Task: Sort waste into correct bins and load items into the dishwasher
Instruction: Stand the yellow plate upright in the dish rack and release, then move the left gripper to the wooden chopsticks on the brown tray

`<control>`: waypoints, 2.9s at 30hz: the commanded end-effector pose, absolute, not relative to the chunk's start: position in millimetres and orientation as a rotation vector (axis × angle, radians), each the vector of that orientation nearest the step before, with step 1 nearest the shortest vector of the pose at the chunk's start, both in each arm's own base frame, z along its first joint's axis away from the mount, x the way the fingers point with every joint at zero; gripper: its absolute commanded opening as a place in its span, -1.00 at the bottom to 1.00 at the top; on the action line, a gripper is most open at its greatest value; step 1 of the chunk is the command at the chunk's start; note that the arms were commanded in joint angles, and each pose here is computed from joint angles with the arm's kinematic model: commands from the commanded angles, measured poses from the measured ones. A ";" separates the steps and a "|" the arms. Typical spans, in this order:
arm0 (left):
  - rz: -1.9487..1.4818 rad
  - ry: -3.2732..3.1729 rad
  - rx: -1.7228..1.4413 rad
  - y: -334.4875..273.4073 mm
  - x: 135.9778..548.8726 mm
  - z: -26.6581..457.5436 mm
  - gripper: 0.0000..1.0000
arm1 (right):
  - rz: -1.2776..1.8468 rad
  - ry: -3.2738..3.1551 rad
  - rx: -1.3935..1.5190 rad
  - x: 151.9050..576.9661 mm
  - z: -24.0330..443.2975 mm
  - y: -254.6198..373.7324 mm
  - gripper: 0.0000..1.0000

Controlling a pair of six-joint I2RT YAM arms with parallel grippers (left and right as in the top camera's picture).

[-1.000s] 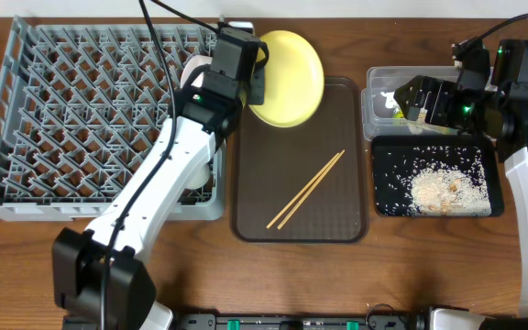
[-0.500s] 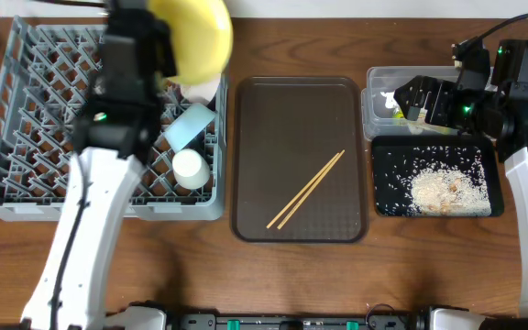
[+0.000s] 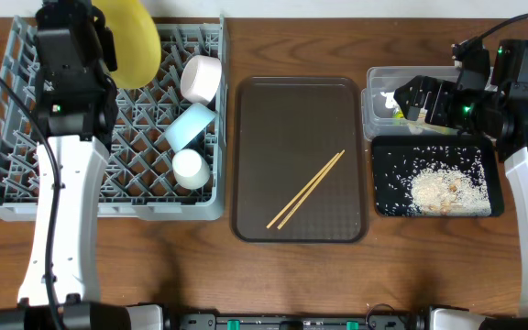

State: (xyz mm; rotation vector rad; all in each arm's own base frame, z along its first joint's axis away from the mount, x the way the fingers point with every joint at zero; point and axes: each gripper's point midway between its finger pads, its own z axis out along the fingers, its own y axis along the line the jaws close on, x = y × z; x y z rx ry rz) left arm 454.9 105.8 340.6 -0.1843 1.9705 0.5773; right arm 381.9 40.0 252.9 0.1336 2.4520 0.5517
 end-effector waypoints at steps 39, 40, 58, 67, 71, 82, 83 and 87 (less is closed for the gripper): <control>0.758 2.230 0.257 88.7 511.4 218.0 -0.72 | 0.557 2.452 0.136 381.4 254.0 41.5 0.98; 0.758 2.241 0.262 88.6 510.5 214.8 -0.56 | 0.556 2.452 0.136 381.4 254.0 41.5 0.98; 0.044 2.158 0.117 -14.2 468.6 342.0 0.10 | 0.556 2.452 0.136 381.4 254.0 41.5 0.99; -0.158 2.614 0.385 -143.1 368.7 250.5 0.09 | 0.557 2.452 0.136 381.4 254.0 41.5 0.98; -0.195 2.801 0.790 -209.0 321.3 166.4 0.10 | 0.557 2.452 0.136 381.4 254.0 41.5 0.98; -0.126 2.931 1.045 -257.6 313.4 49.7 0.09 | 0.557 2.452 0.136 381.4 254.0 41.5 0.99; -0.123 2.945 1.037 -257.3 312.7 45.7 0.09 | 0.557 2.452 0.136 381.4 254.0 41.5 0.99; -0.120 2.954 1.023 -258.3 314.3 39.8 0.16 | 0.557 2.452 0.136 381.4 254.0 41.5 0.99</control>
